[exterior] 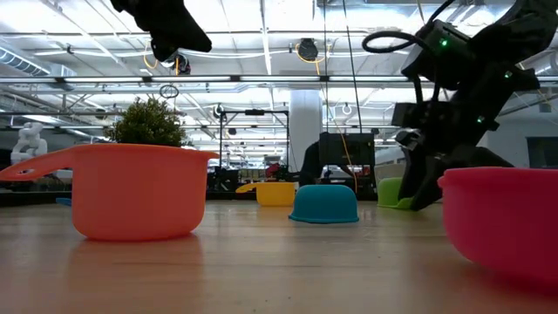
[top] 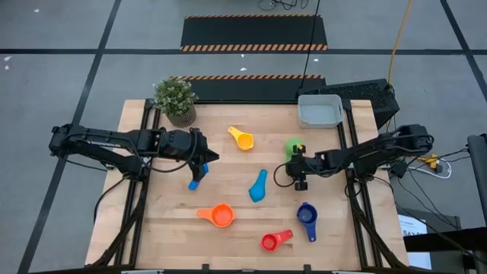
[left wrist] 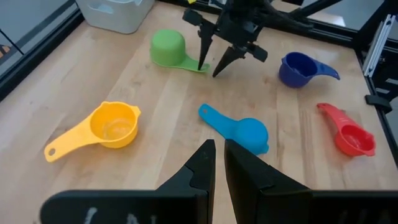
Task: Nest measuring cups in basket
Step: Stack the green measuring cup on the orange measuring cup
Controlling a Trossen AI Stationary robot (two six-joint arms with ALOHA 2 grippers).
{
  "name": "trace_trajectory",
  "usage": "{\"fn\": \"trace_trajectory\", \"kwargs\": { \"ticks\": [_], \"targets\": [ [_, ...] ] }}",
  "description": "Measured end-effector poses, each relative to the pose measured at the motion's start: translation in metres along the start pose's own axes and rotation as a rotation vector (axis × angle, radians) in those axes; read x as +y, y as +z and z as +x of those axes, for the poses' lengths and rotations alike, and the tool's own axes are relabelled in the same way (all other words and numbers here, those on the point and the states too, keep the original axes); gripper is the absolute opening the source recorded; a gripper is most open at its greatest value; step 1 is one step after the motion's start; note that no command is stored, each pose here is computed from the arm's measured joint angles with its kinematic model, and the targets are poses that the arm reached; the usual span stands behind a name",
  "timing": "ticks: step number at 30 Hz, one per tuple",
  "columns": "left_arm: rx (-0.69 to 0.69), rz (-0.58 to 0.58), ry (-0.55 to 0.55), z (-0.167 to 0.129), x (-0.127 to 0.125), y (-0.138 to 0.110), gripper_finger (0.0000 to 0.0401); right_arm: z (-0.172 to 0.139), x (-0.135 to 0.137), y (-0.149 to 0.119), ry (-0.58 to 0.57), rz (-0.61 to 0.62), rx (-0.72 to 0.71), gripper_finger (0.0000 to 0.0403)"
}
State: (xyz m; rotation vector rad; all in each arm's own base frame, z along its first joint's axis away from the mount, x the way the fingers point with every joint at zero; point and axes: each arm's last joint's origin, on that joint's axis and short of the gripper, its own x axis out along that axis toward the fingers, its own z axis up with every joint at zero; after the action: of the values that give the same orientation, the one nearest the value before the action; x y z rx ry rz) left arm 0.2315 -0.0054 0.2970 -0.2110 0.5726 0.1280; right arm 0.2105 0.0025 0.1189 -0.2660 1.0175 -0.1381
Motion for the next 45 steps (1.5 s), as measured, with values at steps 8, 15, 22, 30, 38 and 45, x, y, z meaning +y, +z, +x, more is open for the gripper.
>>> {"fn": "trace_trajectory", "kwargs": {
  "ticks": [8, 15, 22, 30, 38, 45],
  "targets": [
    [0.000, -0.014, 0.000, 0.000, 0.000, 0.000, 0.0037, 0.002, -0.002, -0.001, -0.073, -0.001, 0.016, 0.0135],
    [-0.002, -0.014, 0.007, 0.000, 0.000, 0.000, 0.0037, 0.002, -0.002, -0.001, -0.078, -0.001, 0.017, 0.0112],
    [-0.002, -0.014, 0.008, 0.000, 0.000, 0.000, 0.0037, 0.002, -0.002, -0.001, -0.077, 0.013, 0.016, 0.0055],
    [-0.002, -0.014, 0.008, 0.000, 0.000, 0.000, 0.0037, 0.001, -0.002, 0.000, -0.084, 0.028, 0.010, 0.0008],
    [-0.002, -0.014, 0.008, 0.000, 0.000, 0.000, 0.0037, -0.010, -0.005, 0.004, -0.080, 0.088, -0.025, 0.0001],
    [-0.002, -0.022, 0.008, 0.000, 0.000, 0.000, 0.0037, -0.025, -0.010, 0.009, -0.071, 0.256, -0.113, 0.0001]
  ]
}}
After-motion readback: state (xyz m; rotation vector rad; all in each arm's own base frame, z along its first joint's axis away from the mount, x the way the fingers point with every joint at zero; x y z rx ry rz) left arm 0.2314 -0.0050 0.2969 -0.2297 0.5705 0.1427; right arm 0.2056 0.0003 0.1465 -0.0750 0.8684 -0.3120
